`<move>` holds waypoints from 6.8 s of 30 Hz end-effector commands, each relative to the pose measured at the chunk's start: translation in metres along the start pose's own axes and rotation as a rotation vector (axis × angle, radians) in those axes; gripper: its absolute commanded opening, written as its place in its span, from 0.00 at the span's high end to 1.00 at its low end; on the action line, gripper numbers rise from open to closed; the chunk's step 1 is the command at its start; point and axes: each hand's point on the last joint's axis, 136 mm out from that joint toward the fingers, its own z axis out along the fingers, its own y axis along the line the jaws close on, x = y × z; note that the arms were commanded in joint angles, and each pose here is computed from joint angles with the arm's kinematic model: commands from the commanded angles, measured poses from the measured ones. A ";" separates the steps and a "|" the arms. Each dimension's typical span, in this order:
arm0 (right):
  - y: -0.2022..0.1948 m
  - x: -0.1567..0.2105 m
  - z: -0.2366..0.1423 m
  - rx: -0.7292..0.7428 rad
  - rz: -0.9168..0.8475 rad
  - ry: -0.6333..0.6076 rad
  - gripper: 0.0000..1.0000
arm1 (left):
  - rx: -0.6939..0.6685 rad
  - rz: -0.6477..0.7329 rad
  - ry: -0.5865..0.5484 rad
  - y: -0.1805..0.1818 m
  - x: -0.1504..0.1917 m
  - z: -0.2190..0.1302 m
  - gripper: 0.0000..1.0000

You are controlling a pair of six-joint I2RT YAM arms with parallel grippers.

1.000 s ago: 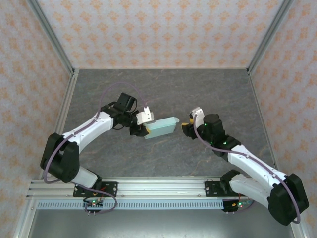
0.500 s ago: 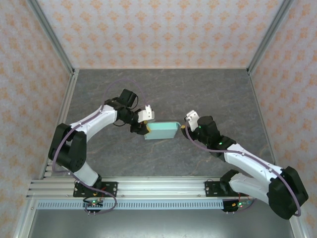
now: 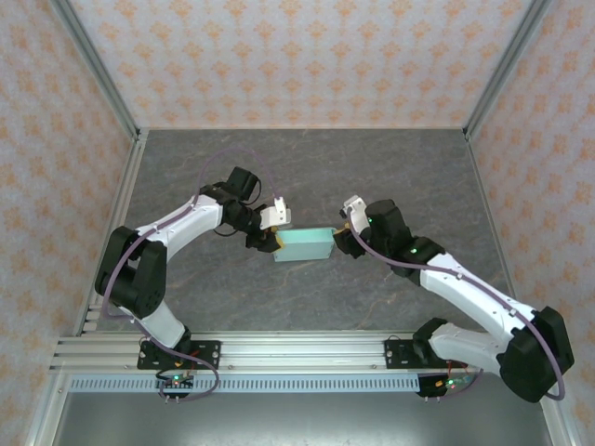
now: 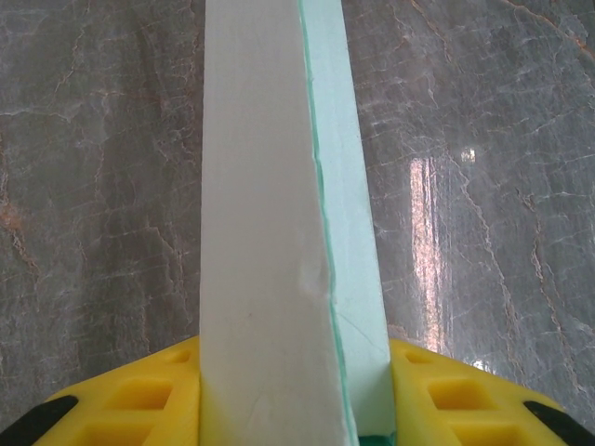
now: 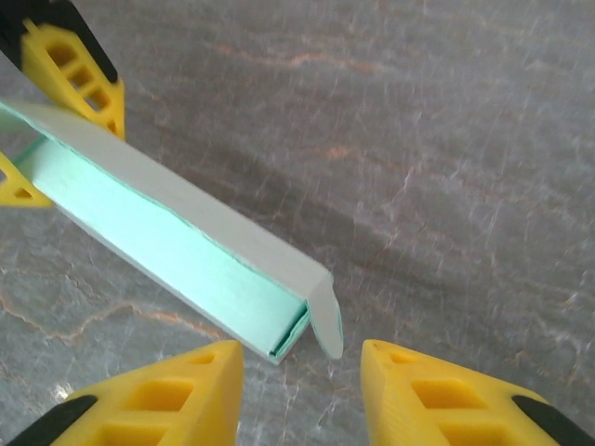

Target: Fold the paper box

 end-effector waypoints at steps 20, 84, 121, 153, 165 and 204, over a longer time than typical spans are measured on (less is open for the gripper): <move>-0.006 -0.003 0.029 -0.038 -0.061 0.126 0.80 | -0.006 -0.022 0.044 0.006 0.007 0.001 0.61; -0.018 -0.022 0.029 0.054 0.188 0.258 0.94 | -0.050 -0.048 0.120 0.016 0.012 0.009 0.65; -0.027 -0.004 0.034 0.232 0.504 0.255 0.98 | -0.081 -0.081 0.152 0.020 0.012 0.013 0.65; -0.035 0.001 0.027 0.285 0.478 0.254 0.99 | -0.127 -0.123 0.119 0.026 0.003 0.001 0.39; -0.032 0.000 0.027 0.287 0.466 0.258 0.99 | -0.210 -0.175 0.018 0.028 -0.013 -0.032 0.28; -0.026 -0.004 0.031 0.276 0.459 0.247 0.99 | -0.430 -0.569 0.042 0.031 -0.026 -0.032 0.91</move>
